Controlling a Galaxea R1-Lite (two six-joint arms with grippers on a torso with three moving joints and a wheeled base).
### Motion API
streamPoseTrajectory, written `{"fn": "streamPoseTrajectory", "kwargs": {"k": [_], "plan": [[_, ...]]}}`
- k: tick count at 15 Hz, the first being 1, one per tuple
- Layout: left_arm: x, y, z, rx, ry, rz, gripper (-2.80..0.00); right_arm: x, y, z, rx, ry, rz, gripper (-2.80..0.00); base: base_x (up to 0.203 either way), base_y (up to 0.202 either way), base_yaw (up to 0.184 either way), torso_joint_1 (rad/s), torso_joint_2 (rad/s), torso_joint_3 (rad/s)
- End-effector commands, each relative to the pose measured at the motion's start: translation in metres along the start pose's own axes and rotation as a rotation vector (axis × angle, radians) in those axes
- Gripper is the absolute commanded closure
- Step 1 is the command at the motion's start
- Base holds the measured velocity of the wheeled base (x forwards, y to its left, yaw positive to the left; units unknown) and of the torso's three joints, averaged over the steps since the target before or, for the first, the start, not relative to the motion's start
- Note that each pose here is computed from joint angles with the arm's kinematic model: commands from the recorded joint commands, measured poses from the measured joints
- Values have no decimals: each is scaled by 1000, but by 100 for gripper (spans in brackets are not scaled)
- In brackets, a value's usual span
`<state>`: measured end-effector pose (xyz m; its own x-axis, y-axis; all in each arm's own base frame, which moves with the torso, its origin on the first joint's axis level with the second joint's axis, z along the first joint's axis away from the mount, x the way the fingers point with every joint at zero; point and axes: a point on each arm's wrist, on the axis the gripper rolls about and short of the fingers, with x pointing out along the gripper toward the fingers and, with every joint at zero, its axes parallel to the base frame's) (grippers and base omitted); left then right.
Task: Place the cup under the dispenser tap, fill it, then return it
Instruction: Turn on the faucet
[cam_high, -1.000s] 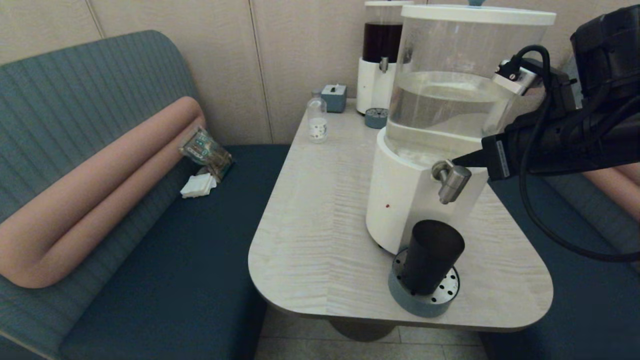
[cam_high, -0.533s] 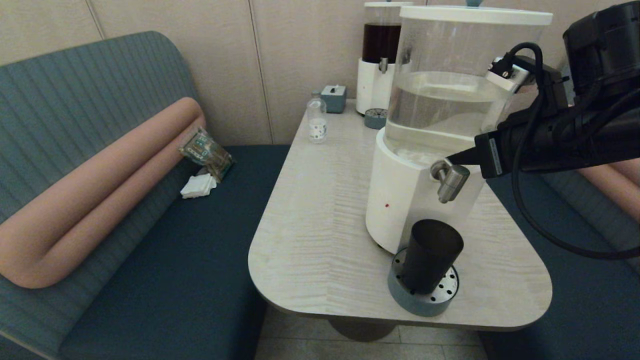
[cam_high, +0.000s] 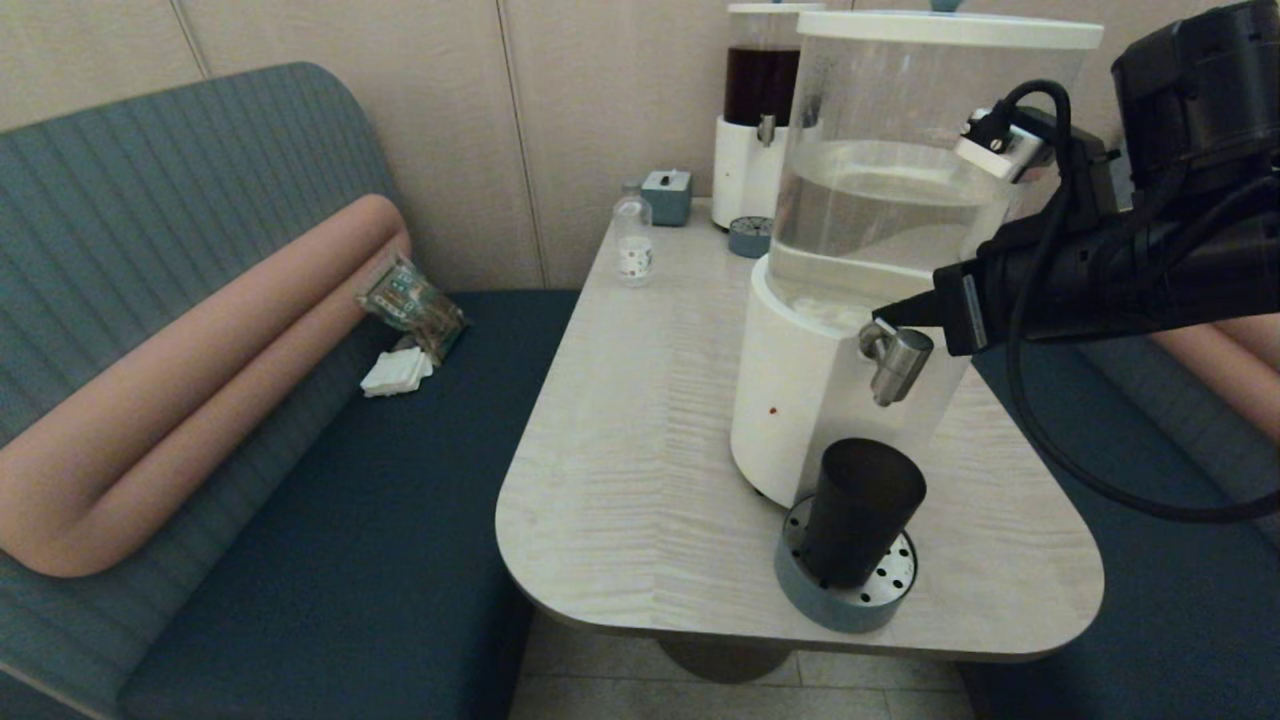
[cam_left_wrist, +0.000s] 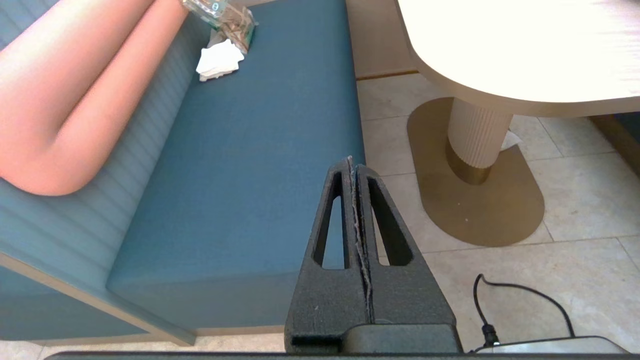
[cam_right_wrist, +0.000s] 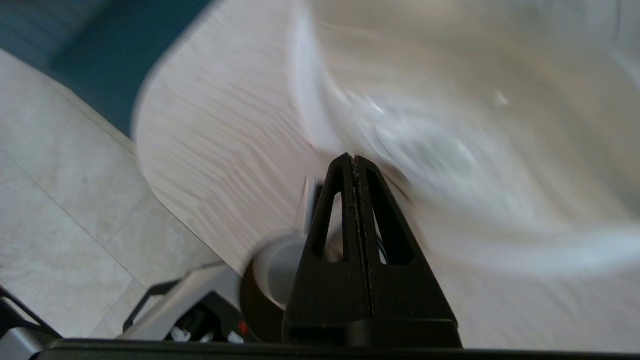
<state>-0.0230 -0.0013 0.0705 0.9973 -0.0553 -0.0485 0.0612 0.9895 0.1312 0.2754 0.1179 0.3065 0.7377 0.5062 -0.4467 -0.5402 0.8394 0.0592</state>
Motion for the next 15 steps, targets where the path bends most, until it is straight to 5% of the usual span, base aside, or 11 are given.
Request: {"fn": "streamPoseTrajectory", "kwargs": {"k": [1, 9, 15], "plan": [[0, 0, 0, 0, 2, 0, 0, 2, 0, 0, -1, -6, 8, 0, 0, 0, 0, 0, 0, 0], [0, 0, 0, 0, 2, 0, 0, -9, -2, 3, 5, -36, 7, 0, 0, 0, 0, 0, 0, 0], [0, 0, 0, 0, 2, 0, 0, -85, 16, 6, -39, -230, 13, 0, 0, 0, 0, 0, 0, 0]]}}
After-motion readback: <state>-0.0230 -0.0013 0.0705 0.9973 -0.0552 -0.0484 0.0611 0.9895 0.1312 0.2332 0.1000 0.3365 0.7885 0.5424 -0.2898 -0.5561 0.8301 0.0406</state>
